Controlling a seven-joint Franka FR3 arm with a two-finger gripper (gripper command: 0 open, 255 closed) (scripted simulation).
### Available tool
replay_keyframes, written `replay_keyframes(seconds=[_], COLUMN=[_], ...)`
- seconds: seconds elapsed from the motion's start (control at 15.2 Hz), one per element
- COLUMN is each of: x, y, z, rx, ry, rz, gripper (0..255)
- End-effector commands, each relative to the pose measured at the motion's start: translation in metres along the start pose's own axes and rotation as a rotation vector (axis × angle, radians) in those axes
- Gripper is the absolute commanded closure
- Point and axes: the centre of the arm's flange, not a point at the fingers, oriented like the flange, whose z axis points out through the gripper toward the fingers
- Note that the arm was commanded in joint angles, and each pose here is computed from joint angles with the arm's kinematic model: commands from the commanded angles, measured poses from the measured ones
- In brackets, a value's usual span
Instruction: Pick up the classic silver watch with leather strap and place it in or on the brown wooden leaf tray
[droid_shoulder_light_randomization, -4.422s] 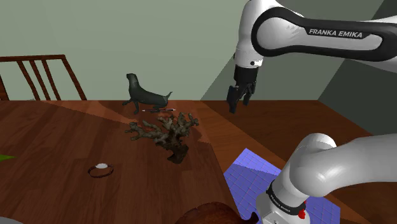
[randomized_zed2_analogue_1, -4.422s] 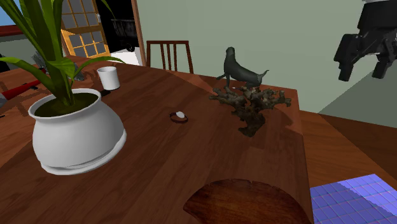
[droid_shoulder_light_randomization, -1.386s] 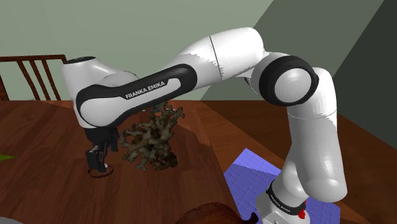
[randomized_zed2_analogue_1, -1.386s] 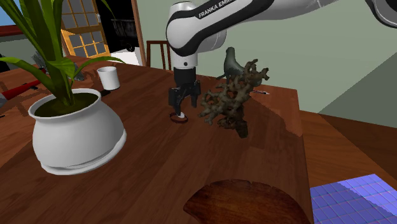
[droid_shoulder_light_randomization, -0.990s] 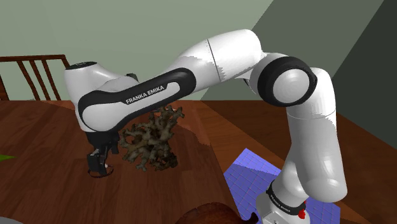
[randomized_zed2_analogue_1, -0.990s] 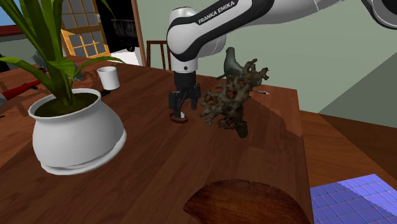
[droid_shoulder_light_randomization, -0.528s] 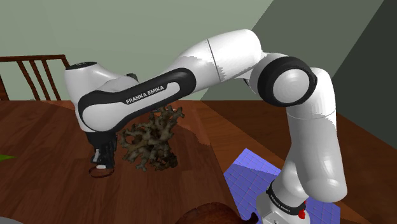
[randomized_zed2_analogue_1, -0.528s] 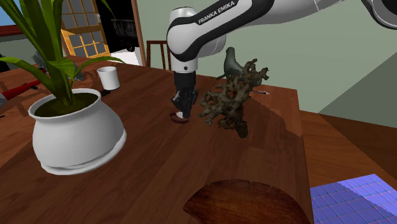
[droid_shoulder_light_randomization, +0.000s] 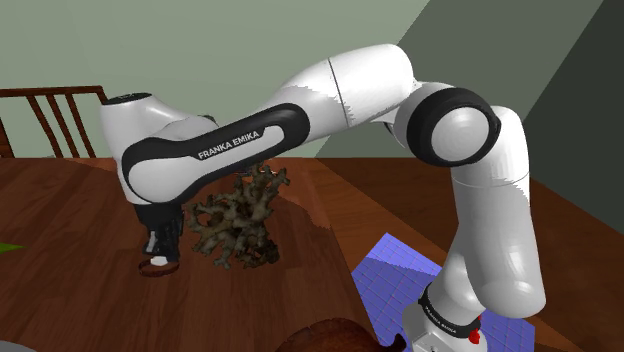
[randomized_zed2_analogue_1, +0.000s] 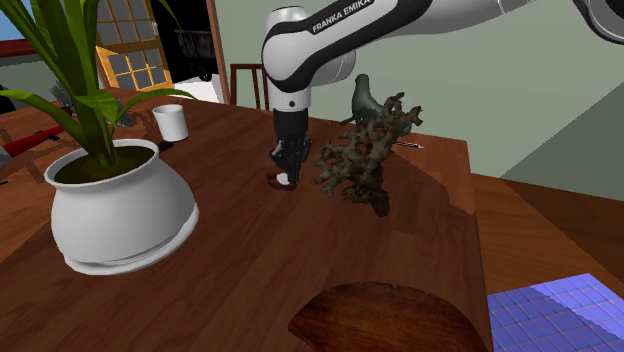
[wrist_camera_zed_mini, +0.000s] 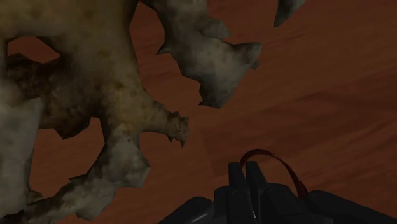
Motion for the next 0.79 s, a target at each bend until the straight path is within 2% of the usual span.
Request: replay_keyframes(seconds=[0.0, 0.73], x=[0.0, -0.004], y=[-0.001, -0.007], z=[-0.009, -0.066], rx=[0.0, 0.0], ry=[0.0, 0.0], rz=[0.0, 0.0], gripper=[255, 255])
